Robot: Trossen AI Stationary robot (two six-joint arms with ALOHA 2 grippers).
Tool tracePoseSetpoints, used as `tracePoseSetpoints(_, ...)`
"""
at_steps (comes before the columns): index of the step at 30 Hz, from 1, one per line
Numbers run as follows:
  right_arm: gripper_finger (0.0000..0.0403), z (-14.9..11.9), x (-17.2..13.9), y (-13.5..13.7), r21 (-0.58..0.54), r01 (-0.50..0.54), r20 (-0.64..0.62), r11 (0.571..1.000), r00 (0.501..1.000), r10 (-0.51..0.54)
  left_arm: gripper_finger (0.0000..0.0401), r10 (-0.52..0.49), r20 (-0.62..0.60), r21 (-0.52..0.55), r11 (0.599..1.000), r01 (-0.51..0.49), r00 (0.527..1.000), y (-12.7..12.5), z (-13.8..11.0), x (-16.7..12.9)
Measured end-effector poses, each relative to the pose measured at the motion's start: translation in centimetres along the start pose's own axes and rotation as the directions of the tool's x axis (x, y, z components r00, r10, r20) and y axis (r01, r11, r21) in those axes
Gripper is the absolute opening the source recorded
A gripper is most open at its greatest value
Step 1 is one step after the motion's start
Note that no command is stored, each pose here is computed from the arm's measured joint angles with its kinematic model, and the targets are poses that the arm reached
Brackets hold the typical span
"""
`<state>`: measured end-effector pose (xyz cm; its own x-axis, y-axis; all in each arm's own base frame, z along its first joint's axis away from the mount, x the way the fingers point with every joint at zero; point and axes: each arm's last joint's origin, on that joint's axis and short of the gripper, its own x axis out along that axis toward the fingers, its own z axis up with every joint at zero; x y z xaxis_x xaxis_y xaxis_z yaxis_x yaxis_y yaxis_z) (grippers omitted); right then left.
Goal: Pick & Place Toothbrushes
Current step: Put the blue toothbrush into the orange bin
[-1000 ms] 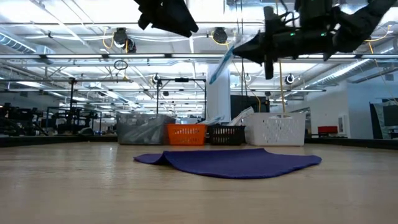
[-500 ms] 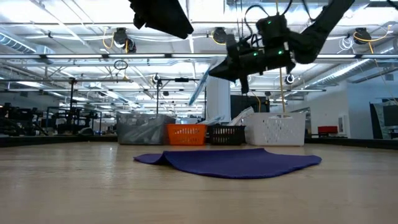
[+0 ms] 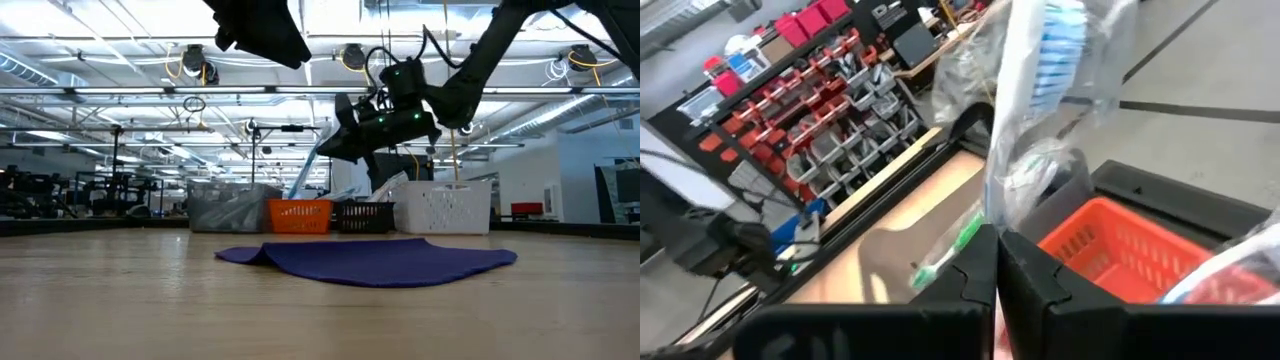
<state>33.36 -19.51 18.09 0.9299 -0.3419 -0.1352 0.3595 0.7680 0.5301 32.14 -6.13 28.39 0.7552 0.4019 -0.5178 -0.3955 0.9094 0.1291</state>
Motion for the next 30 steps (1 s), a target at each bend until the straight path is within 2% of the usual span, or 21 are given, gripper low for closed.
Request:
tracePoseSetpoints(8, 0.0, -0.8, 0.9, -0.7, 0.046, 0.019, -0.021, 0.999, 1.0, -0.018, 0.0145, 0.002, -0.001, -0.012, 1.0, -0.002, 1.0, 0.1, 0.0, 0.1)
tracePoseSetpoints(16, 0.0, -1.4, 1.2, -0.6, 0.041, 0.032, -0.024, 0.999, 0.999, -0.031, 0.0145, 0.002, -0.001, -0.015, 1.0, -0.002, 1.0, 0.1, 0.0, 0.1)
tracePoseSetpoints(27, 0.0001, -2.1, 1.2, -0.3, -0.002, 0.049, -0.069, 0.999, 0.996, -0.049, 0.0145, 0.002, -0.001, -0.016, 1.0, -0.002, 1.0, 0.1, 0.0, 0.1)
tracePoseSetpoints(30, 0.0016, -2.3, 1.3, 0.1, -0.038, 0.023, -0.081, 0.999, 0.996, -0.026, 0.0145, 0.002, -0.001, -0.016, 1.0, -0.002, 1.0, 0.1, 0.0, 0.1)
